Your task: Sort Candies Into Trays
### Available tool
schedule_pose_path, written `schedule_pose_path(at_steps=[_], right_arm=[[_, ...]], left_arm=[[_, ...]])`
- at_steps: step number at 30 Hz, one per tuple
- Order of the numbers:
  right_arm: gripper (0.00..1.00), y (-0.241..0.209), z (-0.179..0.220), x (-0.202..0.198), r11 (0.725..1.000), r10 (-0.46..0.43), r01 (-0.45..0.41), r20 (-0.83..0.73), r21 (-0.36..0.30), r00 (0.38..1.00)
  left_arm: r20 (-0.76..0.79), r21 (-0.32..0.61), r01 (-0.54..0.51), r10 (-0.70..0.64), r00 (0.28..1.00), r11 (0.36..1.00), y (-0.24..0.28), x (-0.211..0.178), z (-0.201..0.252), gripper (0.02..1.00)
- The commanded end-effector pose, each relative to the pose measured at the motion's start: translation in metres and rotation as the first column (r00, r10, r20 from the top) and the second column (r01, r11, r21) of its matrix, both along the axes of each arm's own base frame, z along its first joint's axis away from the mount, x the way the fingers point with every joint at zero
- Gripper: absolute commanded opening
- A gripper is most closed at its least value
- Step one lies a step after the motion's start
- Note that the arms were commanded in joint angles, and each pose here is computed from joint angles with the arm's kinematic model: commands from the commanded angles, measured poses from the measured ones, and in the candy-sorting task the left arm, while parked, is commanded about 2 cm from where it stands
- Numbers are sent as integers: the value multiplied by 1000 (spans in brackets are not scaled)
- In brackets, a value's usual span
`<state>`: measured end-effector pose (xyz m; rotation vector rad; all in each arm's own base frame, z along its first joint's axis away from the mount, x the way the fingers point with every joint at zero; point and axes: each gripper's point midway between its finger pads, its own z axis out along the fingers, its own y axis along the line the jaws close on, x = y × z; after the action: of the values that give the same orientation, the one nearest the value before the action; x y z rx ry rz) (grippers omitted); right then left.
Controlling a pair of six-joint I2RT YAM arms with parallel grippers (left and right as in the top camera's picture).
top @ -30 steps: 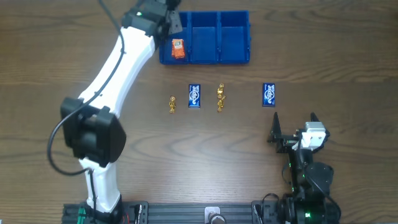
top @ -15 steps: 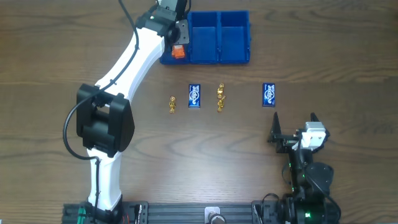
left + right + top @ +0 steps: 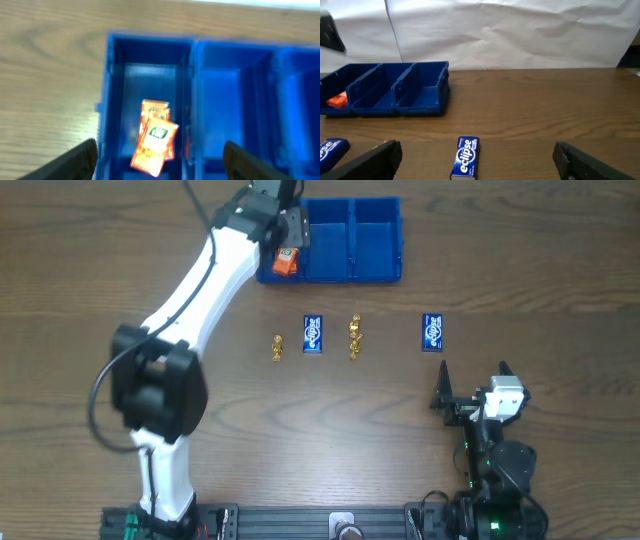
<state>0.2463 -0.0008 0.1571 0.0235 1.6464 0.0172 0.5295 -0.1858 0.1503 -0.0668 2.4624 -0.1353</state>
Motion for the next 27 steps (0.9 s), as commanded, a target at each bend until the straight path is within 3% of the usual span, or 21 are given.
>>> schedule_pose_path(at_steps=[1,5,8,14,21,27], right_arm=[[1000,-2,-1,0,1000,-10,10,-3,-12,1000],[1000,-2,-1,0,1000,-10,10,-3,-12,1000],[1000,-2,-1,0,1000,-10,10,-3,-12,1000],[1000,-2,-1,0,1000,-10,10,-3,-12,1000],[1000,-2,-1,0,1000,-10,10,-3,-12,1000],[1000,-2,-1,0,1000,-10,10,-3,-12,1000]], left_arm=[[404,-123,-9,58,913,992,38,-54,178,803],[622,-45,48,-10,783,998,69,-125,245,787],[700,-40,28,8,714,999,102,-169,255,792],[761,-27,14,12,649,1000,139,-225,211,798],[866,-54,47,24,500,997,158,-283,163,849],[872,-32,85,-14,489,996,156,-296,112,906]])
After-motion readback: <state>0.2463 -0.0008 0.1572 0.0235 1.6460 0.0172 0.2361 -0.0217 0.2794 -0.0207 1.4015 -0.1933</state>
